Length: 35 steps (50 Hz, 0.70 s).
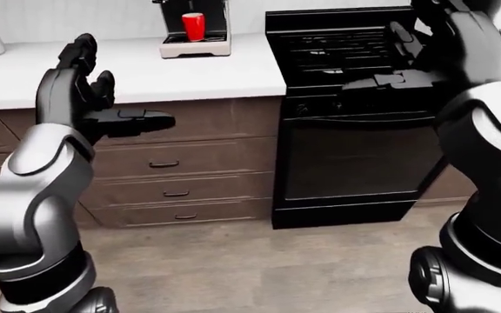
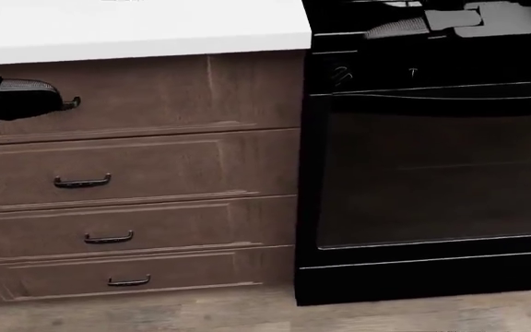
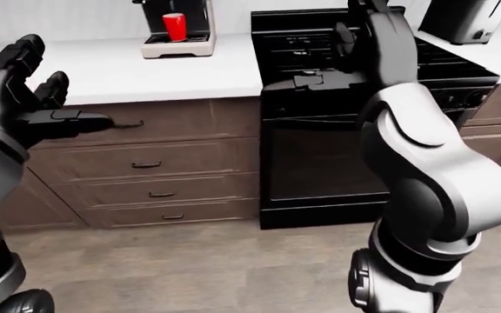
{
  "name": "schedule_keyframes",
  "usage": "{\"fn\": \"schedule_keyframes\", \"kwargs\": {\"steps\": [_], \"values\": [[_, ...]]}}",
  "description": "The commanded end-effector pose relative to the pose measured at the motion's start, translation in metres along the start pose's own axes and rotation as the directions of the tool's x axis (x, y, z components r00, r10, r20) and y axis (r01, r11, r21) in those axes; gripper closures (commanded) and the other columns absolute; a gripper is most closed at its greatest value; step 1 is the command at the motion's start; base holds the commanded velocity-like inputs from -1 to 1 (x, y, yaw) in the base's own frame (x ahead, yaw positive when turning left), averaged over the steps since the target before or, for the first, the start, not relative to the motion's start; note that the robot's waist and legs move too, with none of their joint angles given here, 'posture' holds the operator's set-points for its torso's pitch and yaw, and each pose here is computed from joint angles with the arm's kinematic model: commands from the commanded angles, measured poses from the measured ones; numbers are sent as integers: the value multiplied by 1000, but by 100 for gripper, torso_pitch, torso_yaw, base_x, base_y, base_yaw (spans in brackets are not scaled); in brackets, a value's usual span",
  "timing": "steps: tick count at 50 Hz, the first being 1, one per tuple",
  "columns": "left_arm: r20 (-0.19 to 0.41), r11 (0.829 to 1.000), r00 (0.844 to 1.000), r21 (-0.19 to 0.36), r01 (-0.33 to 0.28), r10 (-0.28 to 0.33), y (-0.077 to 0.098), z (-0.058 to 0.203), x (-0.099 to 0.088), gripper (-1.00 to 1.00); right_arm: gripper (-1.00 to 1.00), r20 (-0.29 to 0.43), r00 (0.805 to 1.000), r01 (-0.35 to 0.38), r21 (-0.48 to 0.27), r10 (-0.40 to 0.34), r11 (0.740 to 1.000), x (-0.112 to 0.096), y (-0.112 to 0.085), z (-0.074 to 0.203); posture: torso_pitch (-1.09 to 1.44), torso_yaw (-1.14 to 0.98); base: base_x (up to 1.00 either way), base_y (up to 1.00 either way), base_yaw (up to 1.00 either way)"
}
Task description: Press the button on the coffee machine to serve coffee.
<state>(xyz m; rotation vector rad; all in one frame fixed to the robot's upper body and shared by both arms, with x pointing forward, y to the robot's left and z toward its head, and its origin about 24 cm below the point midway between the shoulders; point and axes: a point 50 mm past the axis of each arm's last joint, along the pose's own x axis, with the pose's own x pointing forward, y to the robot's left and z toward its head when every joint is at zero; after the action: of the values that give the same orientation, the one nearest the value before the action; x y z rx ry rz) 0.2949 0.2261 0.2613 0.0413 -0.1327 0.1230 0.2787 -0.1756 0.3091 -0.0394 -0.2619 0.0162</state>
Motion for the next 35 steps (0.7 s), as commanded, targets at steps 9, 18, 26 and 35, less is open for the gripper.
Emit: {"fn": "schedule_keyframes", "kwargs": {"steps": [9,18,26,35], "values": [[82,1000,997,3,8,-9,-1,16,-3,-100,-100,70,997,16,5,-16,1000,-2,-2,13,0,0,12,36,0],[81,1000,997,1,7,-7,3,15,-3,-100,-100,65,998,10,4,-10,1000,0,3,10,0,0,12,42,0],[80,1000,997,1,11,-11,-2,17,-1,-100,-100,65,998,9,6,-10,1000,1,-1,11,0,0,12,43,0],[79,1000,997,2,12,-13,-1,16,-3,-100,-100,66,998,8,4,-8,1000,0,-1,9,0,0,12,45,0]]}}
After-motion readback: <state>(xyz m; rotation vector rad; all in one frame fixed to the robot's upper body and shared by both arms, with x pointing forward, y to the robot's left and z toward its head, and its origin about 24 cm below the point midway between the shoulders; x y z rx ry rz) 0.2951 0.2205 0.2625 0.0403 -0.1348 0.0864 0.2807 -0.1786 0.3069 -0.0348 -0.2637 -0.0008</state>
